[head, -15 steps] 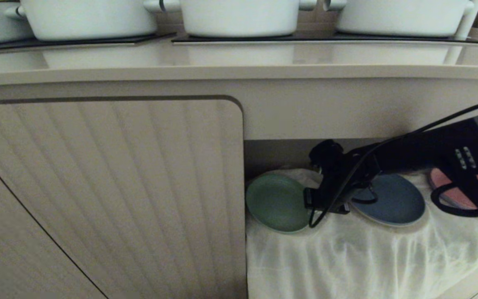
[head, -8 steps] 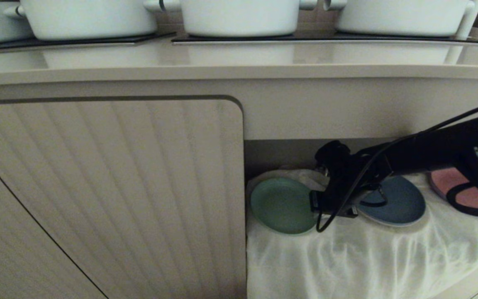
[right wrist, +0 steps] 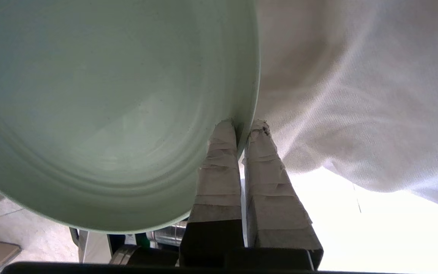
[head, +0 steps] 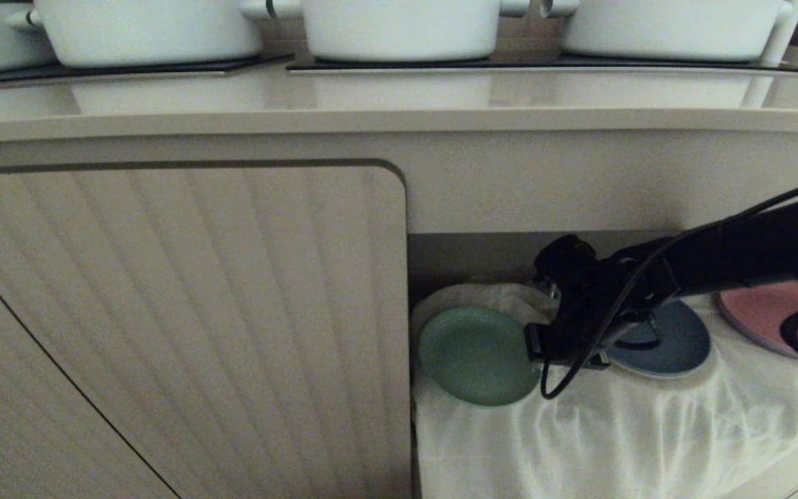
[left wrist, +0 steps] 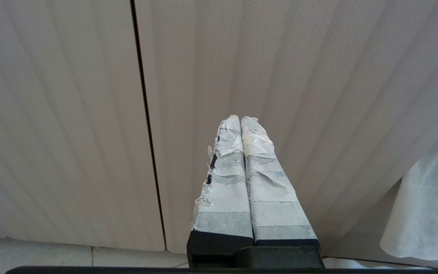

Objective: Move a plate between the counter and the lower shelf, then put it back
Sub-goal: Pick up the plate in the cupboard

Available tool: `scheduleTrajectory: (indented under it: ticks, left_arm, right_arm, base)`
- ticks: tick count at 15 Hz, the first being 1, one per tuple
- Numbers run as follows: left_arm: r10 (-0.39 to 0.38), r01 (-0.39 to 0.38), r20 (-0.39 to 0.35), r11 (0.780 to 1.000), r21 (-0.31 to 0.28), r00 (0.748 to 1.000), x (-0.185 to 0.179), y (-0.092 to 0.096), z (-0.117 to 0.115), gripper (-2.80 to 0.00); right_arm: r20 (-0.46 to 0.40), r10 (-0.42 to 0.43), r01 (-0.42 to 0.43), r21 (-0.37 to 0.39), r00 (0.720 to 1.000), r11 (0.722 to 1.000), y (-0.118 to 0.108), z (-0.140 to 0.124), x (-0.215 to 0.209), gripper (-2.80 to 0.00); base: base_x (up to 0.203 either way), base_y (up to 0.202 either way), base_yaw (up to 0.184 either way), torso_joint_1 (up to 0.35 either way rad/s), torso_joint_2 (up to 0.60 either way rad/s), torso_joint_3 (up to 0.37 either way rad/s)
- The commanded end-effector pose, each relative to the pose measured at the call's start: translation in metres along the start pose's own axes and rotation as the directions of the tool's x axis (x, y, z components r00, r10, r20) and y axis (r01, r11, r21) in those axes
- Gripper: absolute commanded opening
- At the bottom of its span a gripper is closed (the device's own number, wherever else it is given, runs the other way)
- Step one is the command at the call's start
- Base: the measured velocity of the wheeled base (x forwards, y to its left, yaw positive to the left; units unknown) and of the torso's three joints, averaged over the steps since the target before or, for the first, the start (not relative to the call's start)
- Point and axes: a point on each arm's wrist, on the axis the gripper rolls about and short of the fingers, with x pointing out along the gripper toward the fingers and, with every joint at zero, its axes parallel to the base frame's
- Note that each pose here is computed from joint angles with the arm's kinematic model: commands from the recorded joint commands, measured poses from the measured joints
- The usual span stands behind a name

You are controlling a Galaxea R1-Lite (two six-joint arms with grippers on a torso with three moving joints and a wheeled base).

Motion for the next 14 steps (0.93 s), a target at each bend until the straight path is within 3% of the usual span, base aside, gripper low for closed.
scheduleTrajectory:
  ticks: [1,5,14]
  left_arm:
    - [0.001,-0.001,0.000,1.000,-0.001,1.000,0.0000,0.0000,-0.0001,-2.80]
    - [0.003,-0.003,0.002,1.000,-0.001,1.000,-0.0001,0.0000,0.0003,-2.80]
    - [0.001,-0.001,0.000,1.000,-0.001,1.000,0.0000,0.0000,0.0000,-2.80]
  right_arm:
    - [0.002,0.002,-0.002,0.001,1.000,1.000,-0.0010,-0.0030,-0.0062,-2.80]
    - [-0.036,-0.013,0.013,-0.016,0.999,1.000,-0.0031,-0.0097,-0.0102,-2.80]
    - [-0.038,-0.014,0.013,-0.018,0.999,1.000,-0.0031,-0.0115,-0.0145,-2.80]
  base:
    - [0.000,0.000,0.000,0.000,0.00,0.000]
    - [0.000,0.000,0.000,0.000,0.00,0.000]
    - [0.000,0.000,0.000,0.000,0.00,0.000]
